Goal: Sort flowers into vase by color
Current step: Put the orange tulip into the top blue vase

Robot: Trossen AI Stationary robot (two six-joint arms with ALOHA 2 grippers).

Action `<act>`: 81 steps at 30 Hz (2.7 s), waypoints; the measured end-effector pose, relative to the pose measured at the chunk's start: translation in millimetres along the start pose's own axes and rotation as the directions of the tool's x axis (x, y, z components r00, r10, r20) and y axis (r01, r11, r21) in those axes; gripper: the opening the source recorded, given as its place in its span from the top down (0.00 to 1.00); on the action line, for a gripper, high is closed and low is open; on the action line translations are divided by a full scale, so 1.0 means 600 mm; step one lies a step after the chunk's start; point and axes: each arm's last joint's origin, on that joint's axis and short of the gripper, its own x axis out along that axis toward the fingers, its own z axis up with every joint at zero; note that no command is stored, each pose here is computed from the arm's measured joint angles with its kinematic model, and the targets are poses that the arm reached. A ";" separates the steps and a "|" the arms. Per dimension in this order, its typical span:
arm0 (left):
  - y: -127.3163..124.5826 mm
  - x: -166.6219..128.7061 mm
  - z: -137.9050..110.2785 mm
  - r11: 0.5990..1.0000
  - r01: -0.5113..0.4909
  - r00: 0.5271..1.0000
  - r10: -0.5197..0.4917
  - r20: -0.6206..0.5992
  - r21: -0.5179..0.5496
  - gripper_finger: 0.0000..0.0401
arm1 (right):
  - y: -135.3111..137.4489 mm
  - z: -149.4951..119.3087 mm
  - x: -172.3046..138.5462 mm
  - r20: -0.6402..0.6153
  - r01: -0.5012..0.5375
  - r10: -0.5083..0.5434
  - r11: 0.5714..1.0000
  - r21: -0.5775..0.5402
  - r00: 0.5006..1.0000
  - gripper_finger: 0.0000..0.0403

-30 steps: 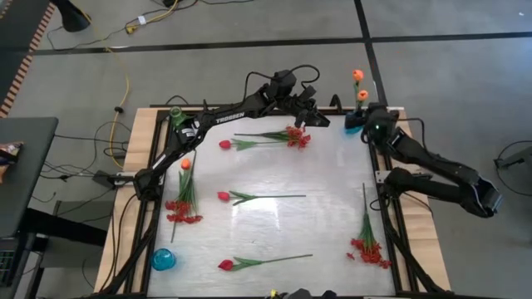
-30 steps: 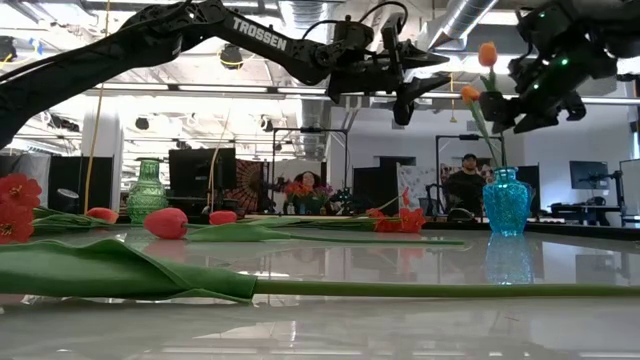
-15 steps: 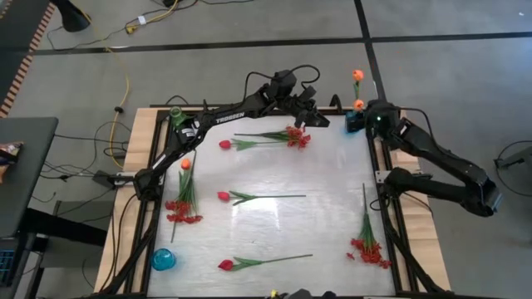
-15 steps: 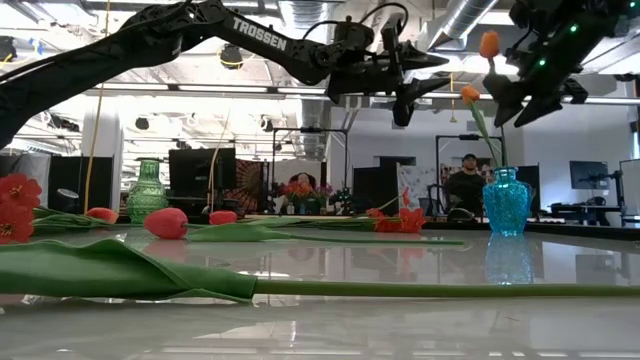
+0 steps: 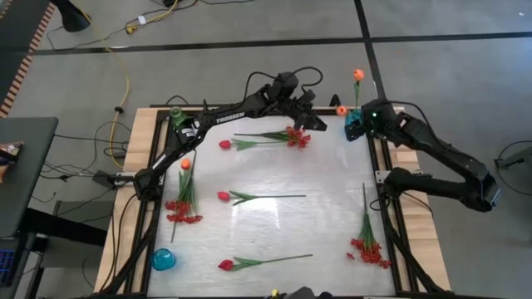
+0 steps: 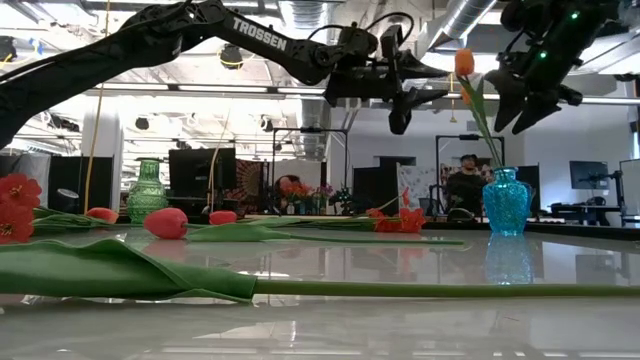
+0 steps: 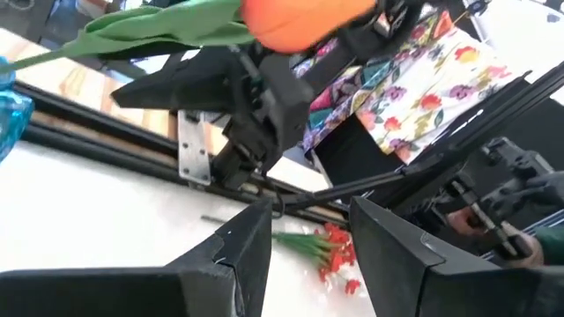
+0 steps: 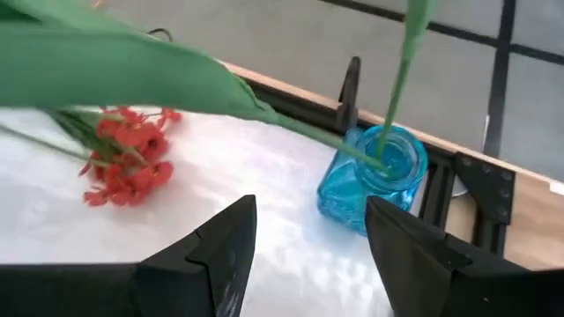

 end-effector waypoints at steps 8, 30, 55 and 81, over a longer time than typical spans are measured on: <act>0.005 0.000 -0.012 1.000 -0.027 0.999 0.027 -0.046 -0.002 0.65 | -0.002 0.007 -0.018 -0.039 -0.019 0.018 1.000 -0.013 0.999 0.41; -0.156 -0.073 -0.044 0.851 -0.447 0.720 0.526 -0.452 0.276 0.65 | 0.032 0.012 -0.073 -0.196 -0.484 0.464 0.873 -0.063 0.864 0.41; -0.369 -0.224 -0.278 0.384 -0.920 0.286 0.795 -0.534 0.078 0.65 | 0.129 -0.052 -0.169 -0.226 -0.727 0.691 0.643 -0.240 0.686 0.41; -0.286 -0.363 -0.557 -0.102 -0.985 0.019 0.746 -0.666 -0.143 0.65 | 0.245 -0.049 -0.108 -0.215 -0.717 0.688 0.689 -0.106 0.693 0.41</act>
